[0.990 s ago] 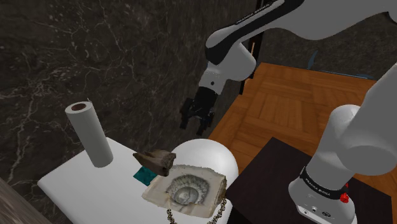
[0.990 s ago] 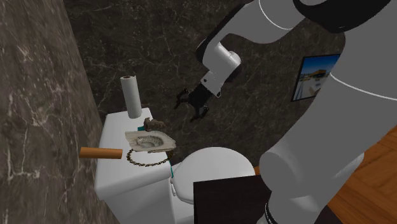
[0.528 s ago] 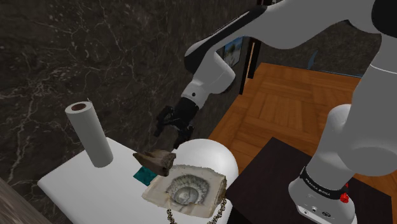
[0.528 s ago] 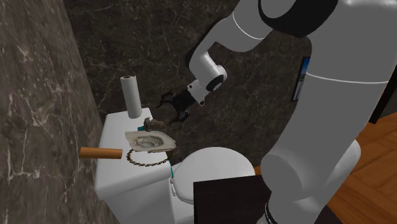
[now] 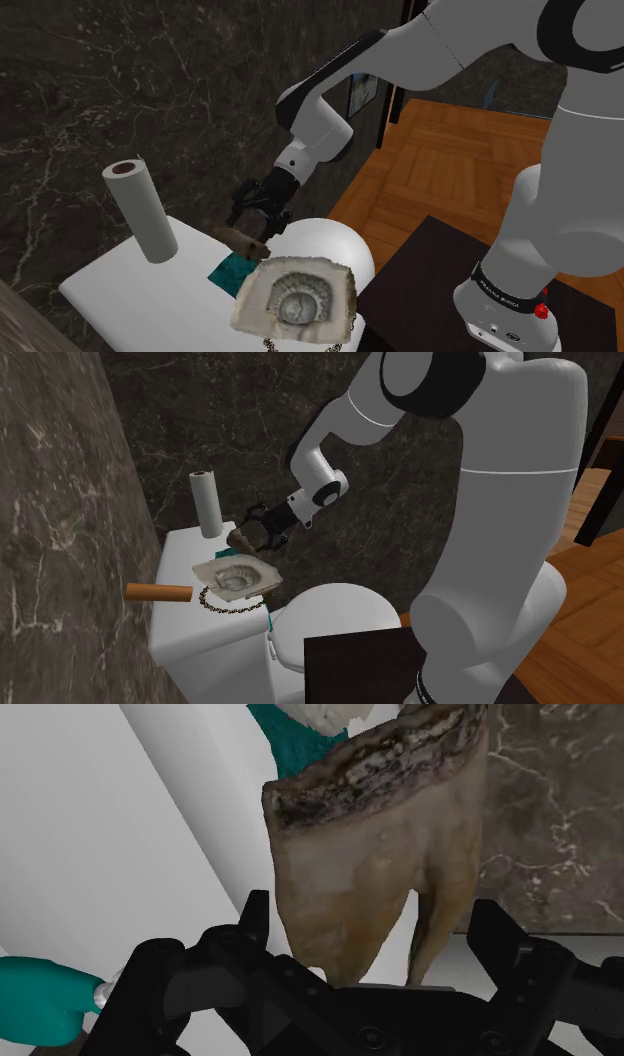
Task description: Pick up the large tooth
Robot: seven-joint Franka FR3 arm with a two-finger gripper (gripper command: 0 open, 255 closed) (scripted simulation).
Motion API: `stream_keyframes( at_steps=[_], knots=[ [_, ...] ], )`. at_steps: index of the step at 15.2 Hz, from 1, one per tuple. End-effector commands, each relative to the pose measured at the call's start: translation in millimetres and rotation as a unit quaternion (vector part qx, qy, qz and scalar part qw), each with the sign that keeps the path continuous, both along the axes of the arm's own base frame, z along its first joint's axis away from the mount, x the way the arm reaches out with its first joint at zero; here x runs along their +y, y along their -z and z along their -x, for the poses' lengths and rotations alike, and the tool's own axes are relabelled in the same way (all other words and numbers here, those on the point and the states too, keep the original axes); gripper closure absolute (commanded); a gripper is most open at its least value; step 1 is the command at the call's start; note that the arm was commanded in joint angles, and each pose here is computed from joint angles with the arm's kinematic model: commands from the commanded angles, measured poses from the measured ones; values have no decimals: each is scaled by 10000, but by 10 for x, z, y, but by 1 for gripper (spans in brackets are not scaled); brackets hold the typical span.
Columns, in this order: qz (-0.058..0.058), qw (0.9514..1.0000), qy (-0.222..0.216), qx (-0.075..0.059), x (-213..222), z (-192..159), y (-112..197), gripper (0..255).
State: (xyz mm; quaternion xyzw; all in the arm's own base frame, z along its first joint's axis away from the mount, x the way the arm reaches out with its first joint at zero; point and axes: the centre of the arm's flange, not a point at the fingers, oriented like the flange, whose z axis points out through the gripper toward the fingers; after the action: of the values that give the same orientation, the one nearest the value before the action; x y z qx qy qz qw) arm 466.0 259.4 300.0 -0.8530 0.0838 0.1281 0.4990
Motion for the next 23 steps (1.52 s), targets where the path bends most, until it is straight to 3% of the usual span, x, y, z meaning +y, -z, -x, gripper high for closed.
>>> stream_keyframes(
  at_steps=[1,3,4,13,23],
  knots=[
    [-3,10000,-3,1,1,-1,112,0],
    [-3,10000,-3,1,1,0,142,0],
    [-3,10000,-3,1,-2,-4,139,255],
    [-3,10000,-3,1,1,-1,142,255],
    [-3,10000,-3,1,1,-1,-386,255]
  ],
)
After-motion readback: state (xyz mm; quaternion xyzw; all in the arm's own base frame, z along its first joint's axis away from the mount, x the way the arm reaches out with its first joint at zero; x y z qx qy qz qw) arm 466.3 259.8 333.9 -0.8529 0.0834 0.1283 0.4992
